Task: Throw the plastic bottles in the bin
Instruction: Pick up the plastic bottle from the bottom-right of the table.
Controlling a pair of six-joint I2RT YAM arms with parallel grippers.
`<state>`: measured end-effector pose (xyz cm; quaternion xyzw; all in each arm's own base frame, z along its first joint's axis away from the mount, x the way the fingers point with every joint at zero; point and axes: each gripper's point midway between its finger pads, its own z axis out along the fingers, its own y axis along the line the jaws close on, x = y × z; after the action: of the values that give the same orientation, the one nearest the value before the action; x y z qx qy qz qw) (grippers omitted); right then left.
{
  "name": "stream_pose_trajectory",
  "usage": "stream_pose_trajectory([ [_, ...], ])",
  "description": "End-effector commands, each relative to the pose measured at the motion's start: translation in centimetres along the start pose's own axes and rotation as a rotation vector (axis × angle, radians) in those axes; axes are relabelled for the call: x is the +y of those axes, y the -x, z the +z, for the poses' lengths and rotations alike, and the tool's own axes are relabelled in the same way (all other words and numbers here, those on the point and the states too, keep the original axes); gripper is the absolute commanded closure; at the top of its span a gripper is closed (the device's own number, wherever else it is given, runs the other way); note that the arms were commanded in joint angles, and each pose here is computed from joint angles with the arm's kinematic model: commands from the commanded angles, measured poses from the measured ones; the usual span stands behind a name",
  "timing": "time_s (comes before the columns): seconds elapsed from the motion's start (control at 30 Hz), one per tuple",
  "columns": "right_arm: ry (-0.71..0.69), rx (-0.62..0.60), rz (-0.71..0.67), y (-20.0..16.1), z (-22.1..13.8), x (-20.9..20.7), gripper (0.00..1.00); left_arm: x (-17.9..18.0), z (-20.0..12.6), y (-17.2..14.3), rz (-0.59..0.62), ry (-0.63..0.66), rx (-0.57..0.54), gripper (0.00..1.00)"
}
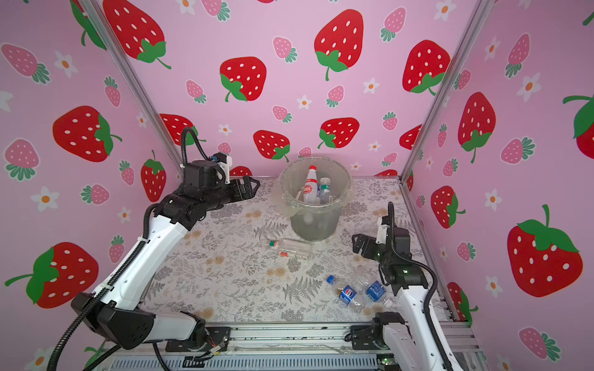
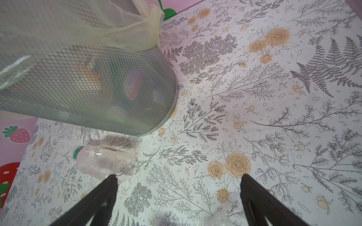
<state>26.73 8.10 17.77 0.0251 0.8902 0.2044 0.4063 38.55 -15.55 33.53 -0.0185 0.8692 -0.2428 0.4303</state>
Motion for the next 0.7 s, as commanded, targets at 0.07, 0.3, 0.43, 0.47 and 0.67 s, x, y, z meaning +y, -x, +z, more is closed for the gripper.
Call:
stream_pose_trajectory([
  [0.07,-0.005,0.017,-0.089,0.0,0.6,2.1,0.01,1.6,-1.3,-1.6,-0.044,-0.011,0.031,0.01],
  [0.3,0.019,0.037,-0.178,-1.3,1.5,4.6,0.01,4.6,-1.0,-4.8,-0.091,0.038,0.100,0.01],
  [0.43,0.005,0.053,-0.213,-2.1,1.9,5.3,0.01,6.9,-0.5,-7.0,-0.134,0.072,0.155,0.01],
  [0.47,-0.004,0.058,-0.221,-2.3,1.9,5.3,0.01,7.5,-0.5,-7.4,-0.147,0.081,0.169,0.01],
  [0.67,-0.058,0.143,-0.241,-4.4,2.4,4.9,0.01,8.9,-0.6,-8.5,-0.170,0.104,0.191,0.01],
])
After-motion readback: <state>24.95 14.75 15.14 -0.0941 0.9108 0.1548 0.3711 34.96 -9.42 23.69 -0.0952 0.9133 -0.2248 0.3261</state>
